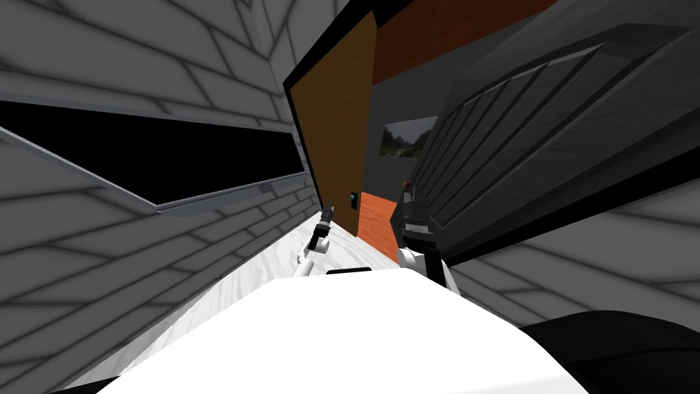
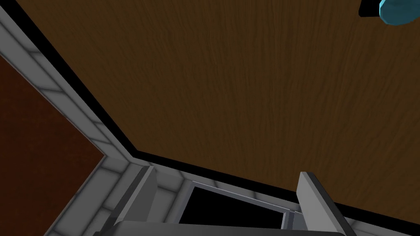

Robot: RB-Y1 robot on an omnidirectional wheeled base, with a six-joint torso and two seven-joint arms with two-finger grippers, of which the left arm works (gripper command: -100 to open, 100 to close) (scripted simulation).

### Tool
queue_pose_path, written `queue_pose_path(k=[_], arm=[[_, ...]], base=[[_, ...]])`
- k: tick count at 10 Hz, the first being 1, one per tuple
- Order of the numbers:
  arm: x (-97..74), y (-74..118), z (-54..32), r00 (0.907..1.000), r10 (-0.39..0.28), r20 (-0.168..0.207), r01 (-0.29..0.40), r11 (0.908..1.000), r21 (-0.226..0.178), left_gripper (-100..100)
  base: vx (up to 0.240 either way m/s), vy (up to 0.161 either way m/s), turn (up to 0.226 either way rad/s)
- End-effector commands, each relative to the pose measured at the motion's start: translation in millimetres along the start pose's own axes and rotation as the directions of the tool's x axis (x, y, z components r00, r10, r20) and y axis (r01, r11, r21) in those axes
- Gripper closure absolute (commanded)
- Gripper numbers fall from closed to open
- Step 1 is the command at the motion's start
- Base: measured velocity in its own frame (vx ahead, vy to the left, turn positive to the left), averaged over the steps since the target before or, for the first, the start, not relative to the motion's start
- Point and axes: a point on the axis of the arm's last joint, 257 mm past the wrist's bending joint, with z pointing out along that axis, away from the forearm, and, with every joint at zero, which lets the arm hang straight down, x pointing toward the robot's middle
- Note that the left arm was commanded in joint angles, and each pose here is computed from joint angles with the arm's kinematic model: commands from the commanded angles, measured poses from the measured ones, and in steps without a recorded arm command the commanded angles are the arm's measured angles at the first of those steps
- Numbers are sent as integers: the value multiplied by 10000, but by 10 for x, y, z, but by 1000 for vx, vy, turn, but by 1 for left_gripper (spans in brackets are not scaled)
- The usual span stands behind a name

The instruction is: Push the door open

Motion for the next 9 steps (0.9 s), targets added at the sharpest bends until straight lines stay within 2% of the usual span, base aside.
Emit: queue_pose_path(k=[1, 4, 5, 9], arm=[[77, 140, 16, 9999, -87, -146, 83, 9995, -294, -100], [278, 380, 99, 9983, -297, -511, 255, 9964, -813, -100], [276, 430, 79, 9983, -295, -506, 248, 9954, -920, -100], [534, 753, 137, 9942, -533, -938, 371, 9853, -1670, -100]], base=[[40, 52, -67], [60, 83, -131], [47, 69, -47], [57, 75, -116]])
